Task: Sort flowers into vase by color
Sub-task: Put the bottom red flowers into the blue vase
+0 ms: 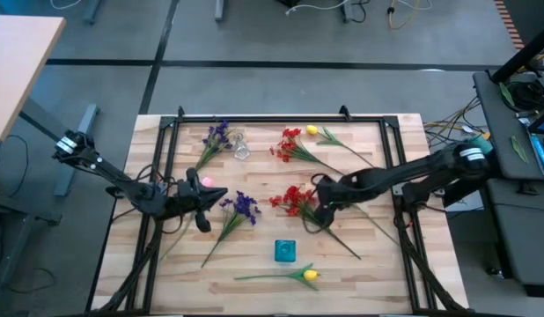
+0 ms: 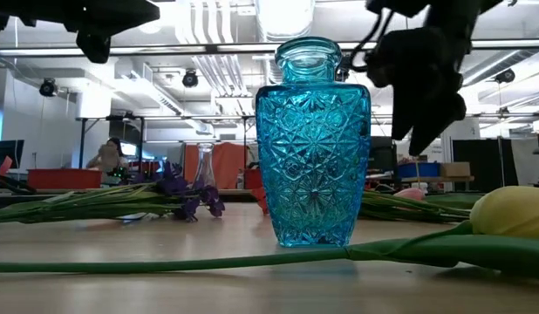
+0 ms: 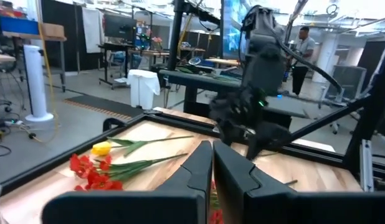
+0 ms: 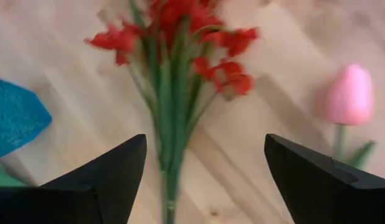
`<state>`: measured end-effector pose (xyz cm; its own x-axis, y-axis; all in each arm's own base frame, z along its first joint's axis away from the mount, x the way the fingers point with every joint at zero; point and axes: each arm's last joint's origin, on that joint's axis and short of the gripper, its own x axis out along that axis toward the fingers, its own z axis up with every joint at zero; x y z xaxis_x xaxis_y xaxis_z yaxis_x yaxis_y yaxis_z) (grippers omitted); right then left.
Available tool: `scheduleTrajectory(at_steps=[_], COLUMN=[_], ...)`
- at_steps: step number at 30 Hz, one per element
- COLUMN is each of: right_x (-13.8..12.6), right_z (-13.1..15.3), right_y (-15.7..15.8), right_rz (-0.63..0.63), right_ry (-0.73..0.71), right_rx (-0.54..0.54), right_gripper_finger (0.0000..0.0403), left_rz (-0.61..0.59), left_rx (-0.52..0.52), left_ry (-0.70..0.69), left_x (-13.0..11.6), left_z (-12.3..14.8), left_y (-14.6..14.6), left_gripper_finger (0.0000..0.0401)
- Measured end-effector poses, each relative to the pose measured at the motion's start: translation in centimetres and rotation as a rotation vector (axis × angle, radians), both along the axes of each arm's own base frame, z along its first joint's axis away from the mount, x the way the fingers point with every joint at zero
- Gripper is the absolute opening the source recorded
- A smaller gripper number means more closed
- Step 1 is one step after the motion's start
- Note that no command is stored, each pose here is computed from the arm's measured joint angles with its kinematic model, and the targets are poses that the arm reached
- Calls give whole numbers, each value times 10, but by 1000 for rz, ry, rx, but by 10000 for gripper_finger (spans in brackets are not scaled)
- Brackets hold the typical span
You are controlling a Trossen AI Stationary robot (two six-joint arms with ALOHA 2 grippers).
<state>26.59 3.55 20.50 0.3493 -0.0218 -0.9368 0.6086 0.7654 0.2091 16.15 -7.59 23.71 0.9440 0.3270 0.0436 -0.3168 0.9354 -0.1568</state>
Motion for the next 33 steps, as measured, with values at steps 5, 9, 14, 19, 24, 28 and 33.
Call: scheduleTrajectory(at_steps=[5, 9, 14, 19, 24, 28, 33], right_x=[23, 34, 39, 41, 42, 43, 43], right_z=[-14, -30, -51, -62, -63, -63, -63], right_y=[17, 25, 28, 30, 31, 31, 31], right_rz=[36, 47, 49, 57, 56, 39, 10], right_ry=[57, 137, 225, 259, 249, 238, 237], right_rx=[-11, -20, -31, -15, -13, -7, -8], right_gripper_finger=[311, 305, 304, 304, 304, 292, 220], left_rz=[10, 10, 11, 12, 12, 13, 13], left_rx=[26, 44, 56, 62, 77, 82, 83], left_ry=[4, 9, 14, 15, 20, 22, 22], left_x=[-1, -2, -2, -2, -2, -2, -2], left_z=[1, 2, 2, 2, 2, 2, 2], left_y=[1, 1, 1, 2, 2, 2, 2], left_gripper_finger=[0, 0, 0, 0, 0, 0, 0])
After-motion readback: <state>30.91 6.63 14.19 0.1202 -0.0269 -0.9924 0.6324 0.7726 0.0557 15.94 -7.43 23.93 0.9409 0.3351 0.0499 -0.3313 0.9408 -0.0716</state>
